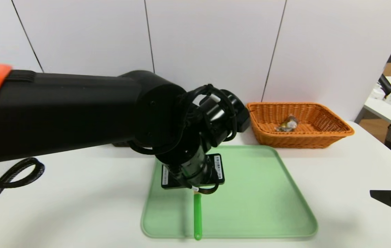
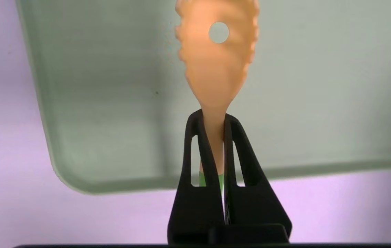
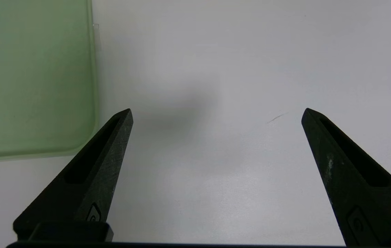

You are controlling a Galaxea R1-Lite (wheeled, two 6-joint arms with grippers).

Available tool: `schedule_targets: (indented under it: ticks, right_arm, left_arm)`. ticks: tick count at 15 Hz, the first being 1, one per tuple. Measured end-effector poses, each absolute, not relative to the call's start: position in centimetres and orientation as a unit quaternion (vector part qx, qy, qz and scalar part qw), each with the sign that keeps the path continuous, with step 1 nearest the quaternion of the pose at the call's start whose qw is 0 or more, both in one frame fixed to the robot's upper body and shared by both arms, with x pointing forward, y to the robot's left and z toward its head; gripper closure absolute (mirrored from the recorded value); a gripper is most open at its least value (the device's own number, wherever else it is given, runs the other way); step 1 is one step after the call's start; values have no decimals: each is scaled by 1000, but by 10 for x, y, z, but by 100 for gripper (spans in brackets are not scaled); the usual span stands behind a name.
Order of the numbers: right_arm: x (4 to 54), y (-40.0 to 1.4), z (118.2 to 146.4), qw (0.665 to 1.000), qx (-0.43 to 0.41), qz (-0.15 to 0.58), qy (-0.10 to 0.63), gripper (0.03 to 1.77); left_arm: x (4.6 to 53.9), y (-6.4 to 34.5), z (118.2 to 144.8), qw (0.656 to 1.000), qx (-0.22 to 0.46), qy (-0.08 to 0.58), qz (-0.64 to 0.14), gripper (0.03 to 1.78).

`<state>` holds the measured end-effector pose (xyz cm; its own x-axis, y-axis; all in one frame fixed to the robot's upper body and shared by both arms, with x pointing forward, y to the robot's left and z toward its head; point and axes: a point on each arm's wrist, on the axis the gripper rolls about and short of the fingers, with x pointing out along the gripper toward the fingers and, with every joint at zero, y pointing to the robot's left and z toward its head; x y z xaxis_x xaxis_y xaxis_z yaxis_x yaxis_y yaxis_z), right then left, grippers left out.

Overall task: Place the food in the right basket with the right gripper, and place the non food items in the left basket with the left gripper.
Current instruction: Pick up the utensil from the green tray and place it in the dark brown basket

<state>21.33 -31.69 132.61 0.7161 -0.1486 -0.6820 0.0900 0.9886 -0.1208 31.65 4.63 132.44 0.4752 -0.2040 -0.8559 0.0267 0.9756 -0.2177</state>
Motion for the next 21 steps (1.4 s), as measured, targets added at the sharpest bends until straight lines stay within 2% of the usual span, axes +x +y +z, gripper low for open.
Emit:
schedule_targets:
  ticks: [3, 7, 12, 17, 21]
  right_arm:
    - [212, -317, 1322, 923, -41, -63, 377, 11]
    - [211, -316, 1322, 923, -43, -60, 377, 11]
    - [212, -314, 1324, 927, -44, -53, 369, 11]
    - [212, -314, 1324, 927, -45, -52, 370, 11]
    - [211, -314, 1322, 925, -45, -52, 374, 11]
  left_arm:
    - [311, 57, 1353, 867, -107, 480, -87, 173]
    - [338, 92, 1389, 896, -127, 418, -80, 173]
    - [394, 138, 1415, 959, -53, 273, -48, 173]
    - [451, 173, 1407, 979, -13, 202, 1, 173]
    - [492, 200, 1380, 979, 13, 201, 44, 173]
